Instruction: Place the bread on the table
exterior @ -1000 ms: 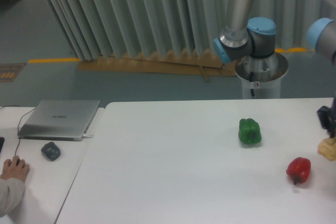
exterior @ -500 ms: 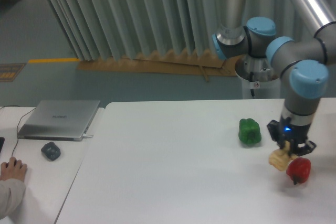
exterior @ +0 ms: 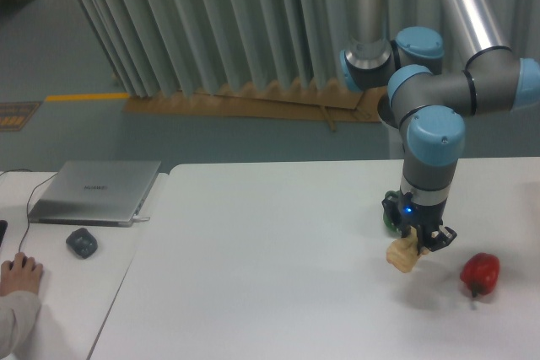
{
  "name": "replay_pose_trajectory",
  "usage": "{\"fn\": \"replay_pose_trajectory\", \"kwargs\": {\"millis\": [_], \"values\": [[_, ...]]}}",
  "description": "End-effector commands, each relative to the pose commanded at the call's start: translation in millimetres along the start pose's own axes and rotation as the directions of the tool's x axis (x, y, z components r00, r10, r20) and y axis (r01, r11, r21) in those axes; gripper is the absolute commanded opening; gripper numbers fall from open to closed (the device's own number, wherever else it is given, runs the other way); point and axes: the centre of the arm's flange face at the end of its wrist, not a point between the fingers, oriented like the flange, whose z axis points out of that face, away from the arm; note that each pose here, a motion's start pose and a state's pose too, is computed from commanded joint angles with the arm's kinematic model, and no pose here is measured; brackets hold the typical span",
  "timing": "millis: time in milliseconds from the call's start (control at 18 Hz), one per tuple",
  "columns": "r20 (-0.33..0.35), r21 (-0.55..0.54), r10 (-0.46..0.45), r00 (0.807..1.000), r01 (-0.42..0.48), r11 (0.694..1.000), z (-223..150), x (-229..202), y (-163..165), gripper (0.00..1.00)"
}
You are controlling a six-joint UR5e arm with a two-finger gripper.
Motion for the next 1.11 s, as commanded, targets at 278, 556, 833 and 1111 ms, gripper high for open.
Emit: {"fn": "replay_pose_trajectory", "kwargs": {"millis": [278, 556, 833, 1111], "values": [[0.073, -0.034, 0.003, 0.997, 0.000, 0.999, -3.8, -4.0, 3.2, 1.00], [0.123, -0.014, -0.002, 0.992, 0.004, 1.000, -29.0, -7.1, 10.5, 1.00], [0.178, -0.047, -0.012, 0.984, 0.020, 0.999, -39.1, -24.6, 19.1, 1.00], [0.177, -0.054, 0.022, 0.984, -0.013, 0.998, -34.8, -26.2, 19.7, 1.00]]}}
